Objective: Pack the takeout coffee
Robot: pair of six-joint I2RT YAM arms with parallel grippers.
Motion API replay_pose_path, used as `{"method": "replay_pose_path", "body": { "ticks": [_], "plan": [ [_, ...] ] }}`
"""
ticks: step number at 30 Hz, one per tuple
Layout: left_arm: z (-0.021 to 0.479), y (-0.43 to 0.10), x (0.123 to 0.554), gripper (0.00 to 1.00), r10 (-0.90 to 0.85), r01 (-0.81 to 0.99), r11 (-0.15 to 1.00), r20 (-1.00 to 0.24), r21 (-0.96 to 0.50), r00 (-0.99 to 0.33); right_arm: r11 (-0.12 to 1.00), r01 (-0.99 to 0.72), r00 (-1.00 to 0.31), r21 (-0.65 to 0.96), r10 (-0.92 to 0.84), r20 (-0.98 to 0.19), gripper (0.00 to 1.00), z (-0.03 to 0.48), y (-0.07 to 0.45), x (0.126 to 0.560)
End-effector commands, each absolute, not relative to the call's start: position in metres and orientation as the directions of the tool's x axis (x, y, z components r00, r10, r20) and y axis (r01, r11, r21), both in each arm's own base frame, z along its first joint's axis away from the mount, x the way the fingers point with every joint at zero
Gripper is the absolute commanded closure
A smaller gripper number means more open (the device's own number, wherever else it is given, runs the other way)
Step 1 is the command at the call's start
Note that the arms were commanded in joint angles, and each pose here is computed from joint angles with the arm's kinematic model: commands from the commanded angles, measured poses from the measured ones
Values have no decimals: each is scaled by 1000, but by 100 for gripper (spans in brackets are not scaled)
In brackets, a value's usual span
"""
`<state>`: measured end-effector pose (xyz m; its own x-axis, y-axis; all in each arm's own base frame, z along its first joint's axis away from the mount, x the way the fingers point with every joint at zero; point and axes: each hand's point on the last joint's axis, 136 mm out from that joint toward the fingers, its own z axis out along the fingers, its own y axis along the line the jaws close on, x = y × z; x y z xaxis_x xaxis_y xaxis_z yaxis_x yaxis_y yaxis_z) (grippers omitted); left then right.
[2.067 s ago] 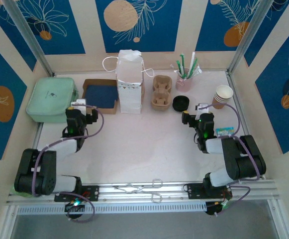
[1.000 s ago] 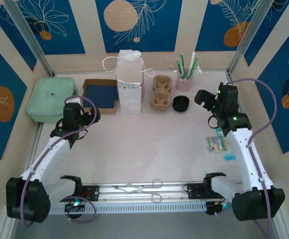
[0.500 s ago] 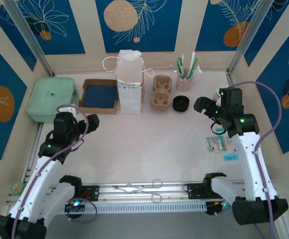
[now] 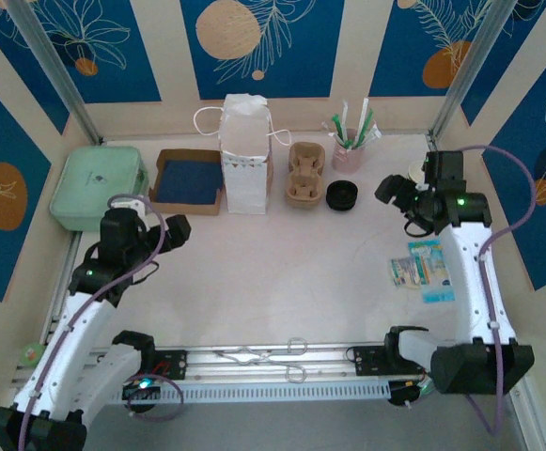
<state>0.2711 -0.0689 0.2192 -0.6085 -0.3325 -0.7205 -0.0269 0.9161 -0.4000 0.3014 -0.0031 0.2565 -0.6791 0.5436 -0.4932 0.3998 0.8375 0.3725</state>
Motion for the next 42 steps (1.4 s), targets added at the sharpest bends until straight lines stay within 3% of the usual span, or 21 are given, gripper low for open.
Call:
{"method": "replay_pose_path", "body": {
  "ticks": [1, 12, 16, 32, 42],
  "plan": [
    [232, -83, 279, 0, -342, 31, 894, -727, -446, -596, 806, 442, -660, 394, 589, -467, 10, 265, -19, 311],
    [205, -105, 276, 0, -316, 84, 876, -696, -476, -645, 632, 632, -568, 447, 771, -287, 14, 240, -66, 343],
    [196, -111, 273, 0, -297, 100, 877, -695, -469, -655, 596, 679, -538, 427, 801, -262, 21, 231, -80, 353],
    [192, -133, 282, 0, -285, 158, 846, -683, -509, -673, 576, 758, -519, 308, 817, -249, 34, 198, -110, 377],
    [186, -130, 278, 1, -296, 132, 852, -674, -507, -677, 575, 765, -530, 290, 818, -226, 36, 182, -118, 383]
  ]
}}
